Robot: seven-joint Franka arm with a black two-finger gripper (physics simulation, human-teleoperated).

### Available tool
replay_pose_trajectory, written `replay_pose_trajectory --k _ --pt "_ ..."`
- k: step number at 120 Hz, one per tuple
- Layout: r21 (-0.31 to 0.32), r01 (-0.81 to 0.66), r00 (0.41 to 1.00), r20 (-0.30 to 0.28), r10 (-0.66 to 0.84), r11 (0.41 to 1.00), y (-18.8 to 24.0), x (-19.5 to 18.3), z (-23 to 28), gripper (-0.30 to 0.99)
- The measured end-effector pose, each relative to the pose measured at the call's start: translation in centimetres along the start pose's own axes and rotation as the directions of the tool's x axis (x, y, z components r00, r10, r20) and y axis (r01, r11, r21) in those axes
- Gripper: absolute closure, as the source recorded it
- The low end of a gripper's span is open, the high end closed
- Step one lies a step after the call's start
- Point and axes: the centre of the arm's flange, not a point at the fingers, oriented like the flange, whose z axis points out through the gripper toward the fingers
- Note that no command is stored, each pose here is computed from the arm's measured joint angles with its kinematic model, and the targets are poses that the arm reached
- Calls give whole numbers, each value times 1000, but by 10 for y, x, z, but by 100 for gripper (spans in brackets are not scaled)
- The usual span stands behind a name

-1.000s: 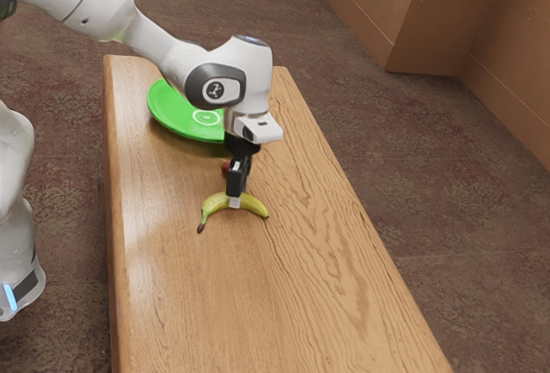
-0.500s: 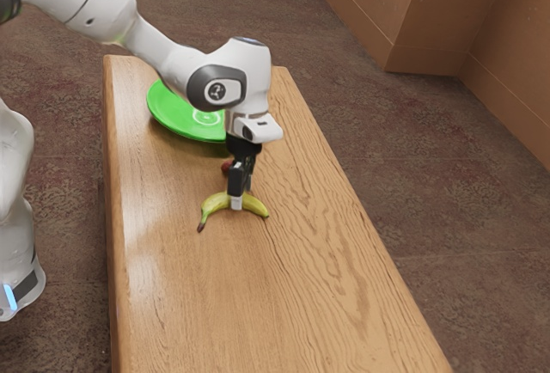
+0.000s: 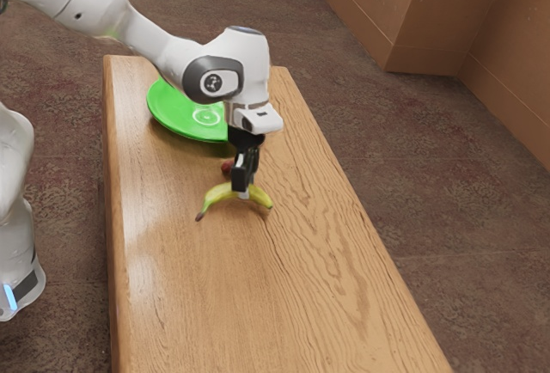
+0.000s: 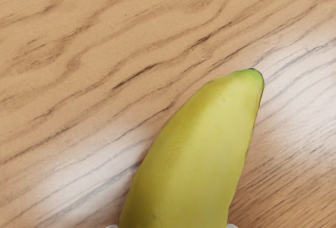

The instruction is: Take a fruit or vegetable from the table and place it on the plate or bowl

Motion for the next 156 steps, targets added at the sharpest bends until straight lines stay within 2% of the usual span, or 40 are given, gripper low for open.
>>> replay_pose_trajectory --k 9,23,39,60,78,104,116,128,132,136,139,143,150,156 --pt "39 -5 997 -75 8 999 2 0 -38 50" --pt "137 -14 975 -216 44 990 9 -7 -118 51" --pt "221 157 953 -290 -88 963 -43 -59 -170 50" --pt "259 360 908 -317 -273 896 -100 -138 -199 50" --pt "256 438 881 -313 -355 862 -131 -179 -202 51" --pt "257 434 888 -284 -362 863 -166 -177 -200 52" --pt "251 404 900 -280 -334 880 -163 -169 -198 27" --pt "257 386 903 -300 -306 886 -156 -166 -207 13" --pt "266 360 907 -322 -270 894 -146 -148 -217 10" --pt "263 329 903 -369 -221 907 -131 -117 -231 8" --pt "253 301 893 -412 -179 920 -112 -82 -245 7" --pt "226 257 888 -440 -137 940 -81 -25 -251 6" --pt "213 135 921 -388 -43 968 7 98 -248 4" --pt "163 127 931 -360 -61 978 71 174 -268 3"
